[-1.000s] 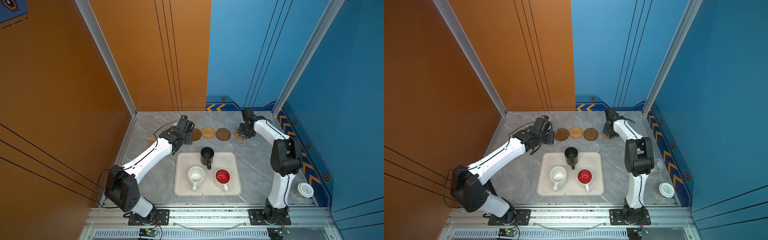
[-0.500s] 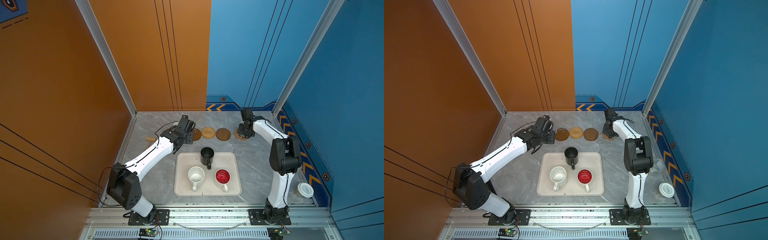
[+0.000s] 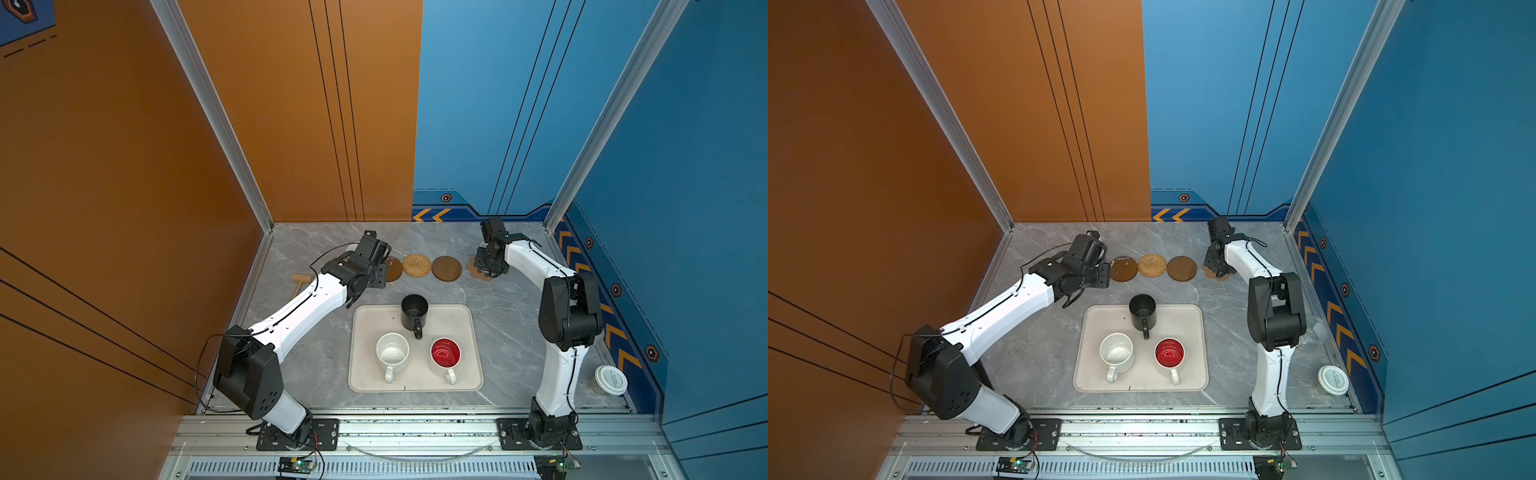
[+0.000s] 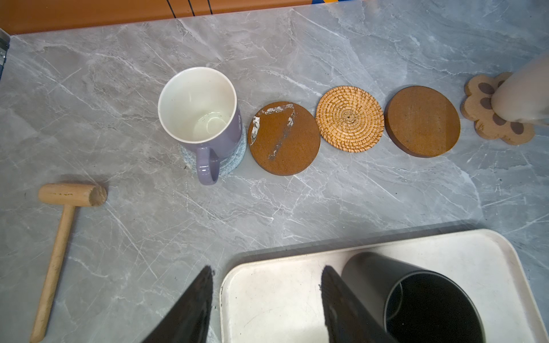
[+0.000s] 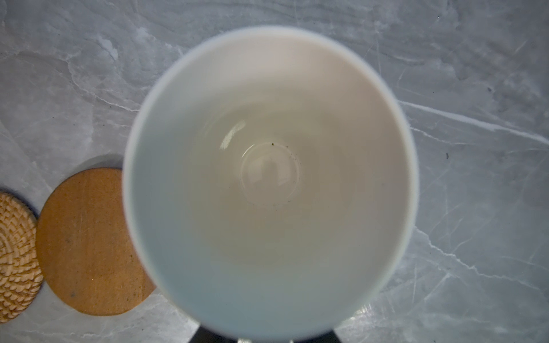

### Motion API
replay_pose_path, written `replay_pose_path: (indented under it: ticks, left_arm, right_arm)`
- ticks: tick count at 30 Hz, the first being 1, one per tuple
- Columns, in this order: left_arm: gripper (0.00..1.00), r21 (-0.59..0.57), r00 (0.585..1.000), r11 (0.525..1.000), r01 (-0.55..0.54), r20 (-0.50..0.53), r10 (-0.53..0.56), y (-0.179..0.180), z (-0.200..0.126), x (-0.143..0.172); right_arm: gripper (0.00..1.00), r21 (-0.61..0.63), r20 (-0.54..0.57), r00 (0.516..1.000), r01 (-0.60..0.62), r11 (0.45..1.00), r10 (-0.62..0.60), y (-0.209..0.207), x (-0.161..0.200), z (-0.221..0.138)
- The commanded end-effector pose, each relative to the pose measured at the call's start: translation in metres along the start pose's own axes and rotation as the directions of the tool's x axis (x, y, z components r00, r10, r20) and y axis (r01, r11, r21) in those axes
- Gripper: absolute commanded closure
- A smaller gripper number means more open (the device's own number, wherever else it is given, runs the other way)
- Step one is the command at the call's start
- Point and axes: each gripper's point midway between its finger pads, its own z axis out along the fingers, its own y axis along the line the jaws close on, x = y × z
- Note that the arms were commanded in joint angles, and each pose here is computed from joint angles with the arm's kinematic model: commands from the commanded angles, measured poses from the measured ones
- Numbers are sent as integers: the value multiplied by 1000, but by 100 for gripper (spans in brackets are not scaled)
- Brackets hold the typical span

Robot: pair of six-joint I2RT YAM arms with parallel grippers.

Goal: Place cups on coasters
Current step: Place the cup on the coaster.

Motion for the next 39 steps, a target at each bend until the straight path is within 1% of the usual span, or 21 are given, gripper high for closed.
replay_pose_path:
  ticks: [1,6,9,11,13,16,22,26,30,34,39]
  left_arm:
    - [40,11,1000,1000,10,25,-10,-3,-7,-9]
    - [40,10,1000,1000,9,26,-9,-3,-7,-9]
    - [40,13,1000,1000,9,25,-9,-4,-7,-9]
    - [40,12,1000,1000,8,26,-8,-4,-7,-9]
    - [40,14,1000,1000,8,25,-9,-4,-7,-9]
    - [40,15,1000,1000,6,28,-6,-4,-8,-10]
    - [40,12,1000,1000,-2,29,2,-2,-9,-10]
    - [40,16,999,1000,2,37,-2,0,-12,-12]
    - [40,17,999,1000,0,41,-1,2,-14,-12]
    - [40,24,999,1000,4,49,-5,3,-17,-10]
    - [40,28,998,1000,12,60,-14,7,-24,-8]
  right_arm:
    - [68,-15,29,1000,-5,1000,6,4,-5,-6]
    - [56,-17,34,999,-7,1000,7,4,-6,-8]
    - [45,-20,44,999,-6,1000,6,3,-7,-15]
    - [36,-19,54,999,-2,1000,3,4,-6,-20]
    - [30,-15,68,998,0,1000,1,3,-7,-27]
    - [27,-16,79,997,4,1000,-3,3,-4,-36]
    - [25,-38,82,996,22,999,-19,6,13,-60]
    - [26,-21,54,996,74,997,-73,4,37,-82]
    - [30,-29,47,989,138,990,-137,10,65,-113]
    - [36,-83,45,975,221,972,-218,34,96,-143]
    - [42,-169,18,947,318,933,-320,74,136,-163]
